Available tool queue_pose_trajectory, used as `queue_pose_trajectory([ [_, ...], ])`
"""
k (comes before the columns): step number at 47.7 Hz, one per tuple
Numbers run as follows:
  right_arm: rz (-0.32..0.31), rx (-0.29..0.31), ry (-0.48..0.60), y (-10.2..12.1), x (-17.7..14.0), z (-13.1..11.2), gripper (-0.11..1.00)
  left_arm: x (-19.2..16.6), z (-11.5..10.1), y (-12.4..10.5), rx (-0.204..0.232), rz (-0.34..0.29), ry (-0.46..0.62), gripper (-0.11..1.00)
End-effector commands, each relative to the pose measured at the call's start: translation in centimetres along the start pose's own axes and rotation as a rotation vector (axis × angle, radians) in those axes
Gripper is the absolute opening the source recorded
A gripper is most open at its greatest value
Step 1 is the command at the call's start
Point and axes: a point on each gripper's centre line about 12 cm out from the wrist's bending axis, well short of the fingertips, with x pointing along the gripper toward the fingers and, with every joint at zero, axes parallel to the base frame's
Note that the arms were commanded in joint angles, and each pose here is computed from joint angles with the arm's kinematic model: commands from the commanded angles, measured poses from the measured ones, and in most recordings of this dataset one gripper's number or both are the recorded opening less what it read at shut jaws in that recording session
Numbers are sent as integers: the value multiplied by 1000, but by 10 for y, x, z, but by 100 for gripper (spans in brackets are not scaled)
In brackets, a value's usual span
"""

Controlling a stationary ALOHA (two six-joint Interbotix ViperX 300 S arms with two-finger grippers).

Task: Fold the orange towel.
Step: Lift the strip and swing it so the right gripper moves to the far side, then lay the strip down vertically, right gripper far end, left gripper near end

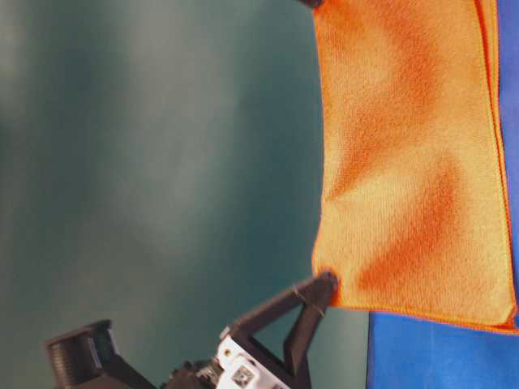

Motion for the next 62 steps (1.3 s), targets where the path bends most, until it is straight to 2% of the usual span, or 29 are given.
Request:
queue_pose_trajectory([
  [1,-15,-7,-56,-7,6,19,2,3,23,-14,25,-30,-79,2],
  [12,-69,-40,-82,-27,36,50,2,23,48,-44,69,-92,-112,2],
  [15,-77,-52,-86,-31,45,61,2,27,55,-54,107,-110,-125,2],
  [21,-88,-84,-97,-35,66,83,2,34,67,-78,233,-148,-154,2],
  [24,-91,-98,-101,-36,74,92,2,36,71,-86,267,-160,-165,2],
  [31,-96,-126,-114,-38,88,109,2,42,78,-95,277,-174,-176,2],
  [37,-99,-135,-119,-39,91,113,2,47,78,-98,279,-178,-178,2],
  [48,-118,-126,-98,-45,84,105,2,66,95,-107,288,-180,-216,2],
  [62,-139,-119,-98,-50,54,90,2,102,122,-121,296,-184,-262,2],
])
